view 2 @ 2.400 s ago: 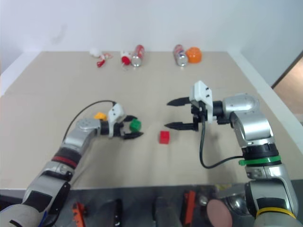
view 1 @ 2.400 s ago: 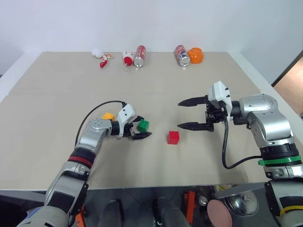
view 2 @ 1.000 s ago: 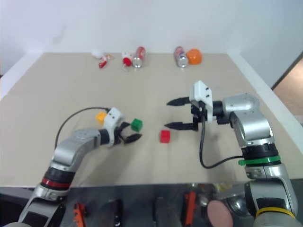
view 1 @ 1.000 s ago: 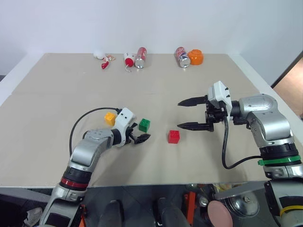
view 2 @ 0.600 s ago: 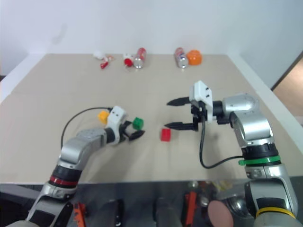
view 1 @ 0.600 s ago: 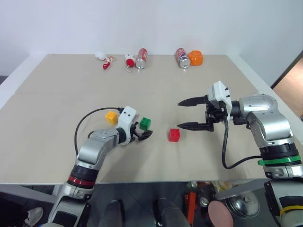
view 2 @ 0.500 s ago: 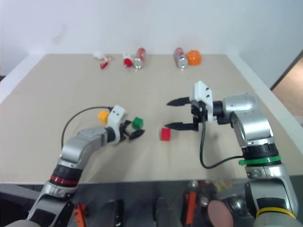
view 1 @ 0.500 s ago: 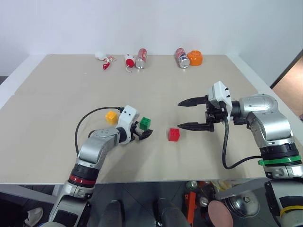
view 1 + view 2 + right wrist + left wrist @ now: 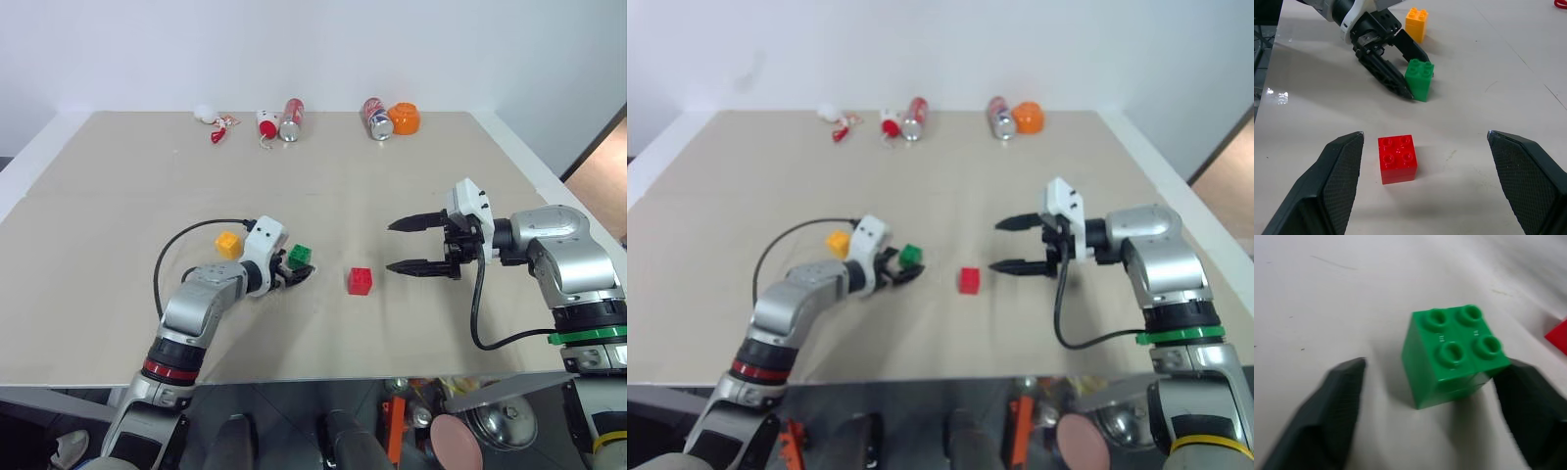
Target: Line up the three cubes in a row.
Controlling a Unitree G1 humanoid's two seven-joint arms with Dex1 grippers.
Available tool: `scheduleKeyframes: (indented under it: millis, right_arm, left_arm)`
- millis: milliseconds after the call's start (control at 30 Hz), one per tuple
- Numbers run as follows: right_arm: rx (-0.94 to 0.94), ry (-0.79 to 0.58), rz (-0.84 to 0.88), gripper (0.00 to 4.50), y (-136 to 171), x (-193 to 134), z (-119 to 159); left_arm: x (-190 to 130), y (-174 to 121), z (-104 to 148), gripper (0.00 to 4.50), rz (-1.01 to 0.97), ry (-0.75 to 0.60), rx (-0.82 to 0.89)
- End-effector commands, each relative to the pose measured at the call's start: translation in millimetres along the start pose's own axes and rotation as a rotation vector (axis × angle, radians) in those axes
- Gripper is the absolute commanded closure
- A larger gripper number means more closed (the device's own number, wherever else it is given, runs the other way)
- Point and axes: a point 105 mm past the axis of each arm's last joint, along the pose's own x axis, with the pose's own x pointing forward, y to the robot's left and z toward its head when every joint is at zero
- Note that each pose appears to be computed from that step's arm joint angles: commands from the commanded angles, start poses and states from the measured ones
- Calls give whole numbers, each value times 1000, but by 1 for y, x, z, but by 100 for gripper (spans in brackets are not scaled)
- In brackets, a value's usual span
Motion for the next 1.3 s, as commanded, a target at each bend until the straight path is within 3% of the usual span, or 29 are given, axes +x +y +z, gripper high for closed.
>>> scheduleKeyframes:
  millis: [33, 133, 300, 467, 833, 1300]
  right_arm:
    - [-41, -16, -29, 31, -4, -9, 11]
    - [-39, -16, -26, 31, -4, -7, 11]
    - [-42, -20, -17, 31, -4, -3, 13]
    - [-47, -33, 4, 31, -2, -3, 18]
    - [-30, -22, 5, 31, 5, -12, 17]
    - [-4, -12, -11, 31, 17, -22, 15]
  left_arm:
    - [-5, -2, 12, 225, -19, -32, 26]
    - [-6, 2, 10, 319, -7, -24, 31]
    - [-8, 4, 12, 319, -3, -25, 86]
    - [-16, 4, 22, 319, -98, -96, 249]
    - [-28, 19, 3, 319, -301, -90, 430]
    - [-16, -22, -2, 319, -658, -94, 469]
